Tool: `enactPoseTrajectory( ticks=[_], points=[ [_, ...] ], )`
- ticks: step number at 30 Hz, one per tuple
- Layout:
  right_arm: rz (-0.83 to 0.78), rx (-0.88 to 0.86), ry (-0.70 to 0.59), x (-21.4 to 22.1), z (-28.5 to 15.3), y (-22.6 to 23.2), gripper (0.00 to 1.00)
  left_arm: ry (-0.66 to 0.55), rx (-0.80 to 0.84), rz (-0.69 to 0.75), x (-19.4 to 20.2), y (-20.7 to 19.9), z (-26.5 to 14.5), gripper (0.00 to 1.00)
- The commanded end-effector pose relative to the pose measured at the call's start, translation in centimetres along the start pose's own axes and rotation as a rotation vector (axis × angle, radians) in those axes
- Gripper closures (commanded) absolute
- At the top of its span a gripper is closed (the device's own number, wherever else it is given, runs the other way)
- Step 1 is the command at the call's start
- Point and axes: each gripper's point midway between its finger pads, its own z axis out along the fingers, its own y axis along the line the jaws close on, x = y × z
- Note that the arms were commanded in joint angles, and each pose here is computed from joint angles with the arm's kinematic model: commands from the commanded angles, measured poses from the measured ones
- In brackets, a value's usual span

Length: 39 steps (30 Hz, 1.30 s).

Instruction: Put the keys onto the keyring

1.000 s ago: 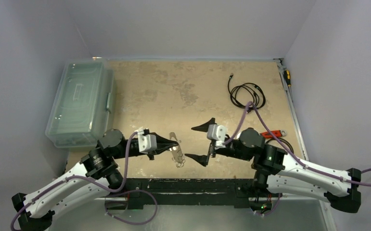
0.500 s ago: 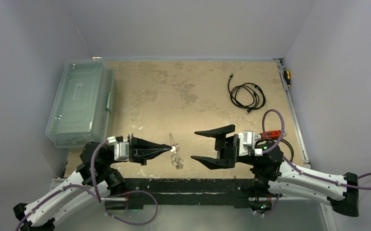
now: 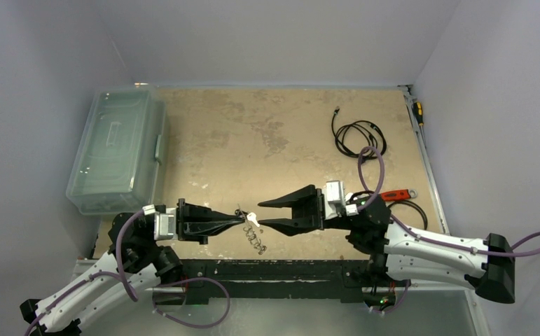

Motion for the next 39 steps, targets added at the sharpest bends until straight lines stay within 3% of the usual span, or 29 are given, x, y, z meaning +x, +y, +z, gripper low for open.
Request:
enactPoseTrajectory(
  ticks=[1, 25, 33, 35, 39],
  points=[
    [-0.002, -0.073, -0.092, -3.2, 1.8, 0.9, 0.63, -0.06, -0.004, 0.026, -1.7, 0.0, 0.0, 1.0],
    [0.023, -0.107, -0.078, -1.8, 3.1, 0.9, 0.71, -0.066, -0.017, 0.027, -1.8, 0.2, -0.2, 1.0],
    [0.028, -0.13, -0.066, -1.2, 3.6, 1.0, 0.88, -0.068, -0.013, 0.026, -1.7, 0.3, -0.1, 1.0],
    [0.026, -0.132, -0.068, -1.3, 3.7, 1.0, 1.0, -0.062, -0.016, 0.024, -1.6, 0.3, -0.1, 1.0],
    [0.036, -0.148, -0.043, -1.2, 3.8, 1.2, 1.0, -0.055, -0.023, 0.024, -1.5, 0.5, -0.1, 1.0]
  ],
)
